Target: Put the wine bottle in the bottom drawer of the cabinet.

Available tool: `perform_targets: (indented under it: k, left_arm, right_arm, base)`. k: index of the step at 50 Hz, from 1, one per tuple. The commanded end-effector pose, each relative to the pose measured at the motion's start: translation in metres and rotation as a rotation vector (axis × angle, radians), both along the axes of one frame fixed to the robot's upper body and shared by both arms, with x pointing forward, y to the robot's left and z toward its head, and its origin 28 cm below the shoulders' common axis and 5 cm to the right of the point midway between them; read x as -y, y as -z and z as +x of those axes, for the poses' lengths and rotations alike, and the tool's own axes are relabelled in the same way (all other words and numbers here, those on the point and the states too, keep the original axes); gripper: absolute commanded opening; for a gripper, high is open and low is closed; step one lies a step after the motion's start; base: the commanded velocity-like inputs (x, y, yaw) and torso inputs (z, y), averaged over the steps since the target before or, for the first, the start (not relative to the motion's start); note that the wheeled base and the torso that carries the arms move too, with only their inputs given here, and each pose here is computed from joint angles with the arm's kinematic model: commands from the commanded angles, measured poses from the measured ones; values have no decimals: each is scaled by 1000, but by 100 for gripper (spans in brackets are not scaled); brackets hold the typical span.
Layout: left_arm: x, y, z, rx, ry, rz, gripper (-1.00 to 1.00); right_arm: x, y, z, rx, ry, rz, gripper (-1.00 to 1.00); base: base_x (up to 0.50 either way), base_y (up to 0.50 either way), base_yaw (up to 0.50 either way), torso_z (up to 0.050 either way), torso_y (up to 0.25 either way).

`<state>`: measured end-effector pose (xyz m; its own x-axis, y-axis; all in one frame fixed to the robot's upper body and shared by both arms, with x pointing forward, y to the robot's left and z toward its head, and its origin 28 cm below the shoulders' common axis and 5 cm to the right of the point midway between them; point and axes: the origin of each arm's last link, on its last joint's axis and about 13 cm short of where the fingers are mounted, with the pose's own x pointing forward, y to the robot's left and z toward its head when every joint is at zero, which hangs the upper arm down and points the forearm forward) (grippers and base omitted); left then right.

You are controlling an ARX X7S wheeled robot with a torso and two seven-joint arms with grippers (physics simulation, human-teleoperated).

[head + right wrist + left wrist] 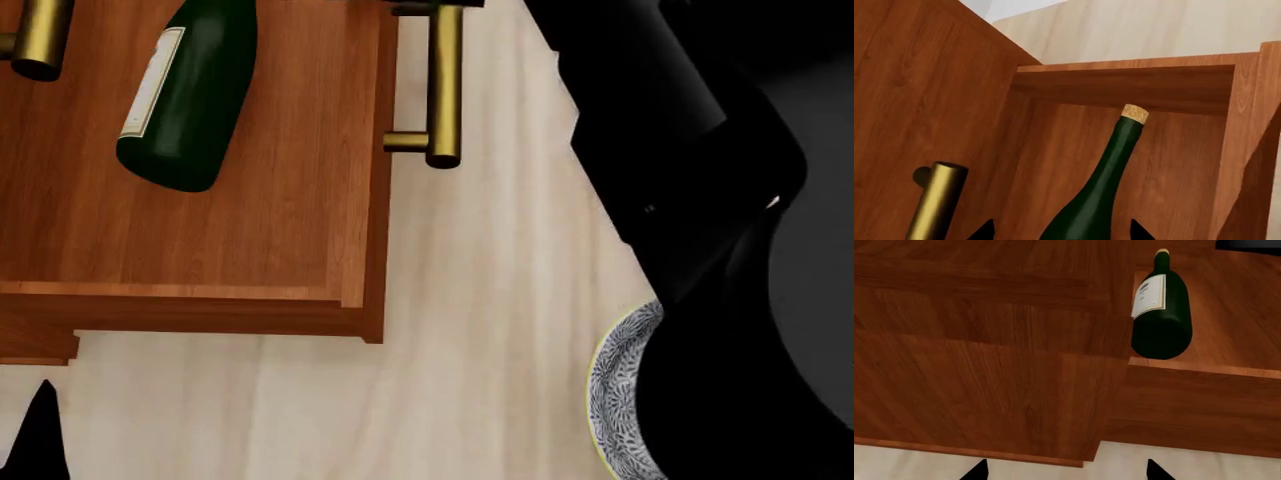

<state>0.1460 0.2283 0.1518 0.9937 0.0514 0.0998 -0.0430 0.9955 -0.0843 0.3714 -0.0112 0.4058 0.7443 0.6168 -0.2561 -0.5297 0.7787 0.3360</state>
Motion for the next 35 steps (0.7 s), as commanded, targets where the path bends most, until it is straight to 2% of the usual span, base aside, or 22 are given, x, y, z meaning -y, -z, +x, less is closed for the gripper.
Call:
perform_targets:
  k: [1,15,35]
  left_arm:
    - [0,-1,0,0,2,2,100]
    - [1,0,0,-3,4,5,100]
    - [2,0,0,-4,5,10,100]
  right_arm:
    - [16,-1,5,24,104,-122,100]
    - [18,-18,-1,66,62,-82,100]
    - [28,-34,-4,104,61,-35,100]
  base:
    - [0,-3,-4,0,0]
    - [0,0,-1,0,0]
    - [0,0,0,0,0]
